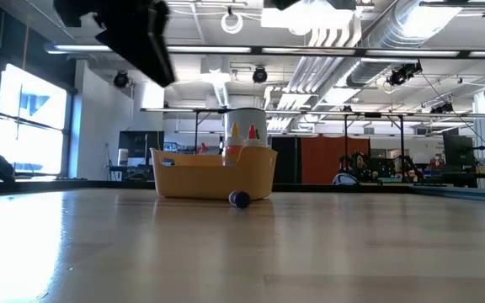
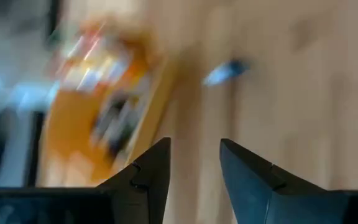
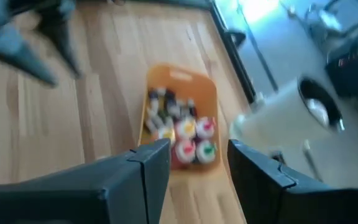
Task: Pick & Place food coloring
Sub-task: Put the dark blue food coloring bottle into the yellow bin
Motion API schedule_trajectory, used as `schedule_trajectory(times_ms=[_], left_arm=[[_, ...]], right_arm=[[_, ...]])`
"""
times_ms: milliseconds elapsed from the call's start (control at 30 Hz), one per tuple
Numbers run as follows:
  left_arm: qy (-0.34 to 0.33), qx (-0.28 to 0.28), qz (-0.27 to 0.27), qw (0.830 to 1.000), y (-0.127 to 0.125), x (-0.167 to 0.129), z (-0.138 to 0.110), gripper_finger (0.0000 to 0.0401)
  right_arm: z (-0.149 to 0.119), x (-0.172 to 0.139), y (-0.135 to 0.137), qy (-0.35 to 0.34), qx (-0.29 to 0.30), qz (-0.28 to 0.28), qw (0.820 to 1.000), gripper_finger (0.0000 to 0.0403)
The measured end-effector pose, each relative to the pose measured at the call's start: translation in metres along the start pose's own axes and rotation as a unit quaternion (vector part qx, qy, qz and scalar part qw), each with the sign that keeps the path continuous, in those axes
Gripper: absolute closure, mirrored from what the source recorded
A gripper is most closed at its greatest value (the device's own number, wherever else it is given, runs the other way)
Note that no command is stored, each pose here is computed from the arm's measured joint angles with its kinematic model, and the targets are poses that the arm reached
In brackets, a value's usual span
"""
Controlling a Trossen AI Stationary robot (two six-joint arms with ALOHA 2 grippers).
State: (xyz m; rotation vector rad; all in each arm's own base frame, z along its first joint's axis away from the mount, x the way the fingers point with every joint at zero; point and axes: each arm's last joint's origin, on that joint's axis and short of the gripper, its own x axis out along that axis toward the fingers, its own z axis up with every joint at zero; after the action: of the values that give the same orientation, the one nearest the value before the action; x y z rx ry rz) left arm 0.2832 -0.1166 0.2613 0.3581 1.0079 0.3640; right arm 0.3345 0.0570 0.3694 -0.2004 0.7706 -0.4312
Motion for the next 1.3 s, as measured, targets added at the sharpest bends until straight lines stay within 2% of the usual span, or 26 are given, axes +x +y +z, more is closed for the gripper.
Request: schedule_trajectory(times_ms=[167,233,333,400,533,633,733,867,967,1167,1300], left_arm=[[-0.083,0.124,-0.067,0.987,-0.006,0.018,0.028,0.0265],[-0.089,0.173,-0.092,0.976,-0.008,0.031,0.032,0.0265],[-0.115,0.217,-0.131,0.961,-0.01,0.052,0.042,0.0265],[-0.087,0.255,-0.138,0.953,-0.01,0.068,0.037,0.0265],[-0.053,0.295,-0.129,0.945,-0.009,0.098,0.034,0.0265],[-0.047,0.314,-0.122,0.94,-0.005,0.113,0.035,0.0265],[-0.033,0.322,-0.124,0.938,-0.003,0.126,0.033,0.0265],[-0.039,0.32,-0.164,0.932,0.002,0.133,0.032,0.0265],[-0.057,0.32,-0.179,0.929,0.002,0.134,0.035,0.0265],[-0.079,0.33,-0.197,0.92,0.004,0.135,0.038,0.0265],[-0.069,0.34,-0.203,0.916,0.002,0.145,0.035,0.0265]], right_arm=[[-0.025,-0.024,-0.009,0.047,0.041,0.028,0.998,0.0249],[-0.039,-0.024,-0.007,0.061,0.056,0.04,0.996,0.0249],[-0.064,-0.021,-0.003,0.069,0.104,0.035,0.992,0.0249],[-0.082,-0.015,-0.002,0.067,0.131,0.014,0.989,0.0249],[-0.122,0.001,0.0,0.052,0.165,-0.027,0.985,0.025],[-0.147,0.015,0.002,0.026,0.195,-0.037,0.98,0.025],[-0.167,0.029,0.003,0.012,0.209,-0.015,0.978,0.025],[-0.182,0.04,-0.001,-0.007,0.213,0.011,0.977,0.0249],[-0.187,0.043,-0.008,-0.015,0.221,0.026,0.975,0.0249],[-0.185,0.042,-0.021,-0.035,0.249,0.02,0.968,0.0249],[-0.184,0.041,-0.021,-0.036,0.252,0.034,0.966,0.0249]])
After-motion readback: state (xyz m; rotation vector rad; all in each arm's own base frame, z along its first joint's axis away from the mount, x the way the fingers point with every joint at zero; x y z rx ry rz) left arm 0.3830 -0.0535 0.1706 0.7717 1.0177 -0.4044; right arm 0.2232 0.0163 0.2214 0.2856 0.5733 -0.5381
